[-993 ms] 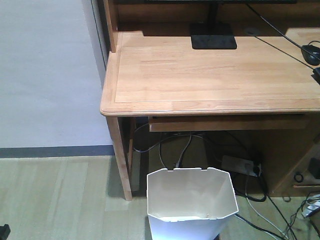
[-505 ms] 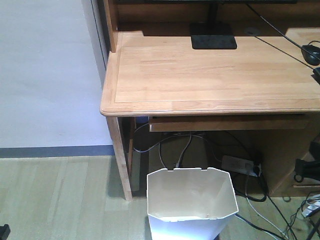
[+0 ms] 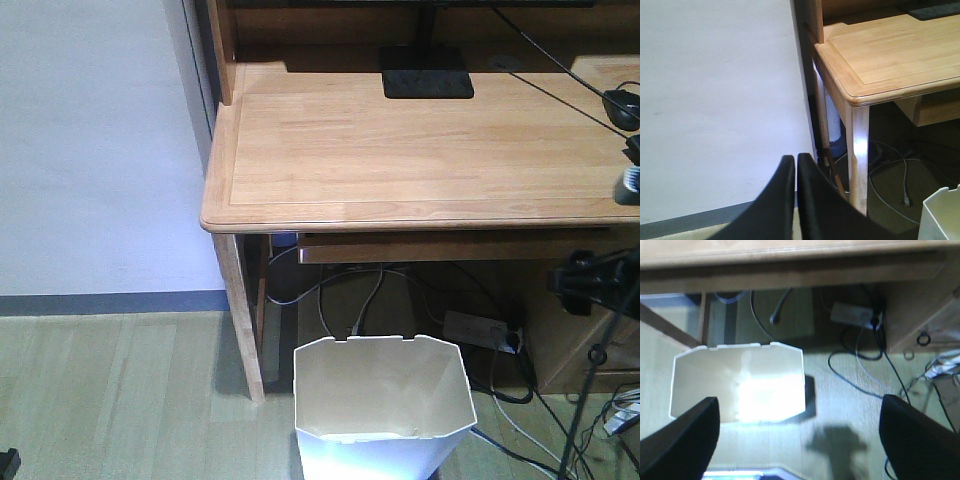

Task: Move trash bin to bedside with robot
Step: 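Lower the right gripper down to the rim of the white bin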

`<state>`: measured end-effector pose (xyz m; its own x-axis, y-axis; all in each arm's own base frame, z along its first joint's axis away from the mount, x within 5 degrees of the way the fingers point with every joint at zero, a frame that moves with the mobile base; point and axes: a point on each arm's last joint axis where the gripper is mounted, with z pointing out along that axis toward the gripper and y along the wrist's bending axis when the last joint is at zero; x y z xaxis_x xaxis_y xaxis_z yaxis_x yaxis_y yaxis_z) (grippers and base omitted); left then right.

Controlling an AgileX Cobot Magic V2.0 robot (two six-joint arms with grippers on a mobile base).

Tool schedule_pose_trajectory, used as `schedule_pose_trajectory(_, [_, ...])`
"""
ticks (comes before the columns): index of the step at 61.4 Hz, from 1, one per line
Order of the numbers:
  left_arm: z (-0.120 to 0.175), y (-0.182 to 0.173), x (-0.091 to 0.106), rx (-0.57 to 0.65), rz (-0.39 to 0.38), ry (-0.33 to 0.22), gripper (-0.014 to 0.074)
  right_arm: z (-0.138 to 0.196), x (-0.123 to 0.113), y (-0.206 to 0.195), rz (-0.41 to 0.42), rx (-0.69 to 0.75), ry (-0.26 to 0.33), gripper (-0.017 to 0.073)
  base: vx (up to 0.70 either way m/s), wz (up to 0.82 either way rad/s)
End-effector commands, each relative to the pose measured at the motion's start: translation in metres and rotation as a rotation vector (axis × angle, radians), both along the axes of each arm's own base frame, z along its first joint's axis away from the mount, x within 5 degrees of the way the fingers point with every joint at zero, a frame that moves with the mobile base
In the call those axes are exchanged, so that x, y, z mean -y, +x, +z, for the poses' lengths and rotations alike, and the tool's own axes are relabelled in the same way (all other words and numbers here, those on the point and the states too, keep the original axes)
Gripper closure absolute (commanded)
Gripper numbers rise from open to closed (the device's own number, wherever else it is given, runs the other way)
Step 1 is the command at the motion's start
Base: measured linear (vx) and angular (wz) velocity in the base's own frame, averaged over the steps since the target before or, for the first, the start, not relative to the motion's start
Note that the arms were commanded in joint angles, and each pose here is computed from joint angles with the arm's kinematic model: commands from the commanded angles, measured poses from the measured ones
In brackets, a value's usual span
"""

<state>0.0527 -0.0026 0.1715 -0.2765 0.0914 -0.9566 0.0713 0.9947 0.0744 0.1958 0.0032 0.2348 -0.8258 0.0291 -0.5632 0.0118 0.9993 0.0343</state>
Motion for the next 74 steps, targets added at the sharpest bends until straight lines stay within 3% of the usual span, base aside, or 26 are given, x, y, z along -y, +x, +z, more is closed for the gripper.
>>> schedule_pose_trajectory(1, [0.001,0.001,0.000,0.072,0.000,-0.008,0.0601,0.007,-0.001,0.029,0.038,-0.005,-0.022,-0.0044,0.00,0.00])
schedule_pose_trajectory(8, [0.001,0.001,0.000,0.072,0.000,-0.008,0.0601,-0.006,-0.001,0.052,0.103,-0.082,-0.058,-0.0036,0.00,0.00])
schedule_pose_trajectory(19, [0.001,0.001,0.000,0.072,0.000,-0.008,0.0601,-0.036,-0.003,0.082,0.177,-0.182,-0.070,-0.0035,0.00,0.00])
schedule_pose_trajectory(41, [0.001,0.001,0.000,0.072,0.000,-0.008,0.0601,-0.122,0.023,0.121,0.169,-0.288,0.037,-0.0035,0.00,0.00])
schedule_pose_trajectory(74, [0.001,0.001,0.000,0.072,0.000,-0.008,0.0601,-0.248,0.028,0.151,0.276,-0.443,0.058,-0.0034,0.00,0.00])
